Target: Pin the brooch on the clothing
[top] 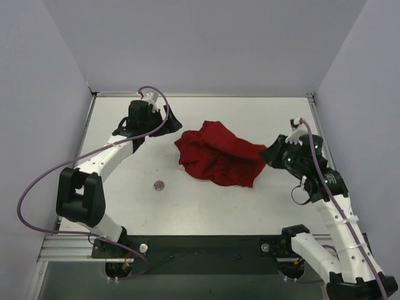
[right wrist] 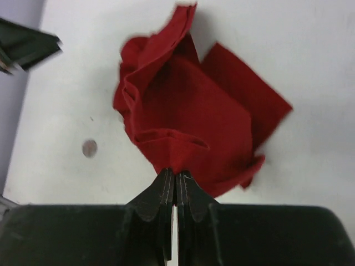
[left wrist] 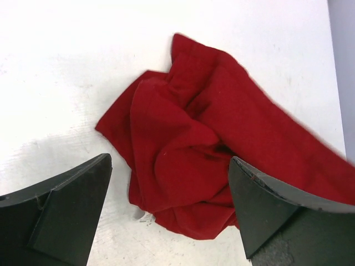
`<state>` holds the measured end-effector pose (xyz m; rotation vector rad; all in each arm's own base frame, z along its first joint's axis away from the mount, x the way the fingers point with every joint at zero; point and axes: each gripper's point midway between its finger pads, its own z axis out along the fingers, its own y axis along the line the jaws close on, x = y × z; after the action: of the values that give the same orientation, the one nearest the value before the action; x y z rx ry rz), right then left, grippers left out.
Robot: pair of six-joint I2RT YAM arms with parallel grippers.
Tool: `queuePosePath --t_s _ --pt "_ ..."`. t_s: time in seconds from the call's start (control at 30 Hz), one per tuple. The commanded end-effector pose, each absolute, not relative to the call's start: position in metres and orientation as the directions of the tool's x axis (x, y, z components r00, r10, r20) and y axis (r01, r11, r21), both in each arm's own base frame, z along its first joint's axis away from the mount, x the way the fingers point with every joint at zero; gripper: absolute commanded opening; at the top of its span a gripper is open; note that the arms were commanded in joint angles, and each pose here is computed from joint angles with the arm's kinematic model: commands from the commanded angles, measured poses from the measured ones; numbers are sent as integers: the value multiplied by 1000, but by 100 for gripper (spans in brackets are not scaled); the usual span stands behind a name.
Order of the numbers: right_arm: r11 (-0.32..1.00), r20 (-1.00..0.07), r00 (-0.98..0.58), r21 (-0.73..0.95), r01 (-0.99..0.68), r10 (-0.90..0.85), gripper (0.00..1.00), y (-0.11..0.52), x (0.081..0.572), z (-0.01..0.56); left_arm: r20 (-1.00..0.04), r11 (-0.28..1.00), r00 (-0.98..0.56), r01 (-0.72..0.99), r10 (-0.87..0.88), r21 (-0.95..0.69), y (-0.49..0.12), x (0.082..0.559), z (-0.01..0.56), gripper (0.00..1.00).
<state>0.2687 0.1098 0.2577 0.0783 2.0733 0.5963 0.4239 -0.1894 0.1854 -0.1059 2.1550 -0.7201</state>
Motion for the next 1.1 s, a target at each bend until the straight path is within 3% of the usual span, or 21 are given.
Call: queuePosePath --t_s 0.0,0.2,0.4,0.43,0.47,0.53,0.6,0.63,0.7,0.73,1.07 --pt "877 -547 -785 481 -9 292 0 108 207 153 -668 797 -681 205 -300 -568 -207 427 178 95" --pt "884 -354 -888 453 112 294 0 109 166 105 -645 811 -747 272 -161 -518 -244 426 165 95" --pt "907 -182 -945 377 188 271 0 107 140 72 -698 834 -716 370 -25 -410 -282 447 185 94" --pt "908 -166 -949 372 191 267 0 107 137 69 -663 855 -749 356 18 -378 -284 447 165 95" --pt "909 -157 -951 369 192 265 0 108 136 67 -700 844 -713 396 34 -363 -300 456 188 94" --pt "914 -134 -956 355 198 260 0 108 135 64 -660 856 -739 422 135 -298 -310 458 162 95" --pt "915 -119 -958 345 208 262 0 108 134 62 -697 839 -691 484 192 -249 -334 467 181 95" --pt "918 -118 -958 338 209 262 0 107 135 61 -634 849 -732 480 249 -220 -336 464 148 94" --pt "924 -116 -959 318 210 258 0 105 136 59 -669 833 -685 524 289 -177 -357 472 162 94" --pt "926 -117 -959 315 210 257 0 104 137 59 -617 833 -714 529 332 -163 -360 468 133 94" --pt "937 -145 -957 284 203 251 0 101 150 62 -582 814 -718 559 382 -156 -381 465 77 83"
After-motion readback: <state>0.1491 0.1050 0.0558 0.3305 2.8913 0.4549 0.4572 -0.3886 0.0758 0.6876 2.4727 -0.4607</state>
